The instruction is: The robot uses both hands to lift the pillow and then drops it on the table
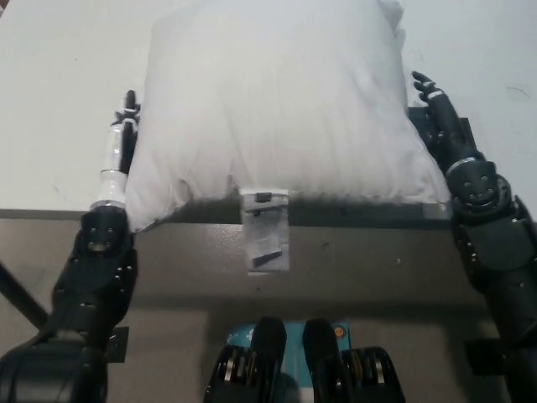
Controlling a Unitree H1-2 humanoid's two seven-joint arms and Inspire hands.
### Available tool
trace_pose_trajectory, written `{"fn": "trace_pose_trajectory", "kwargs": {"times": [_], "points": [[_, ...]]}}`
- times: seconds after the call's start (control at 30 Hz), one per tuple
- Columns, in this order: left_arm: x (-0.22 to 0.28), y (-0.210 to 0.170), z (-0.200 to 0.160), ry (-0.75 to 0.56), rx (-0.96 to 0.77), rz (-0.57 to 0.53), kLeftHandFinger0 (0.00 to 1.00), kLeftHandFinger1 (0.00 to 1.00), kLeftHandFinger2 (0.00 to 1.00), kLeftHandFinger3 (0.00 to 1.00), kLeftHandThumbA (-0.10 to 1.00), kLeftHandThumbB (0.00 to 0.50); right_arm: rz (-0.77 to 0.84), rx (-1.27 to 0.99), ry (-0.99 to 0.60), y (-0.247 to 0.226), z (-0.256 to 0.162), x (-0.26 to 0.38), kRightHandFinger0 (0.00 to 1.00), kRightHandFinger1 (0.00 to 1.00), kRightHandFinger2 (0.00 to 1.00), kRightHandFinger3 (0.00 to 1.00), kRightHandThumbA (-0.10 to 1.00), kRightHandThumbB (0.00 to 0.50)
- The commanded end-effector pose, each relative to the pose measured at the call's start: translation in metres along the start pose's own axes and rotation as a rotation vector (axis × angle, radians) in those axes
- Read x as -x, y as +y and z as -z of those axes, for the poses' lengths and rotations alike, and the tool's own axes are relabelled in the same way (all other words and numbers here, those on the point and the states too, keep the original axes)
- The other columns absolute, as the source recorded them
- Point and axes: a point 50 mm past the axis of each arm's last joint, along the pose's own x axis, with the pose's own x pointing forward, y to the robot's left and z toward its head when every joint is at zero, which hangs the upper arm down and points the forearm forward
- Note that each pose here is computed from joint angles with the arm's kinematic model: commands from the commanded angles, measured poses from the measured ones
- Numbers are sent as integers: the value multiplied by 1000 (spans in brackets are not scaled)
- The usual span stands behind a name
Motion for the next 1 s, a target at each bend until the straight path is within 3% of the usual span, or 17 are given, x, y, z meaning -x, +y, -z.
{"fn": "trace_pose_trajectory", "kwargs": {"times": [0.0,0.1,0.23,0.3,0.4,0.53,0.63,0.7,0.93,0.97], "points": [[-16,-62,-48,-120,101,149,1000,1000,1000,1000,1000,245,-67,-52,-113,37,-42,-3,1000,1000,1000,1000,1000,177],[-17,-82,-65,-172,128,182,1000,1000,1000,1000,1000,223,-82,-52,-128,48,-48,-2,1000,1000,1000,1000,1000,160],[-16,-102,-81,-212,174,189,1000,1000,1000,1000,1000,263,-112,-71,-143,60,-51,3,1000,1000,1000,1000,1000,144],[-19,-105,-90,-231,172,199,1000,1000,1000,1000,1000,243,-116,-69,-155,65,-57,2,1000,1000,1000,1000,1000,167],[-15,-114,-91,-238,187,220,1000,1000,1000,1000,1000,251,-123,-49,-188,69,-56,4,1000,1000,1000,1000,1000,190],[-10,-122,-90,-244,179,242,1000,1000,1000,1000,1000,241,-135,-50,-186,73,-51,7,1000,1000,1000,1000,1000,135],[-8,-126,-89,-247,157,255,1000,1000,1000,1000,1000,224,-151,-52,-173,75,-49,8,1000,1000,1000,1000,1000,150],[-6,-128,-88,-248,134,261,1000,1000,1000,1000,1000,226,-154,-53,-177,76,-48,9,1000,1000,1000,1000,1000,194],[-2,-137,-97,-291,140,279,1000,1000,1000,1000,1000,274,-87,-79,-341,67,-82,16,1000,1000,1000,1000,1000,171],[-2,-138,-102,-307,145,287,1000,1000,1000,1000,1000,264,-78,-65,-355,66,-89,16,1000,1000,1000,1000,1000,188]]}}
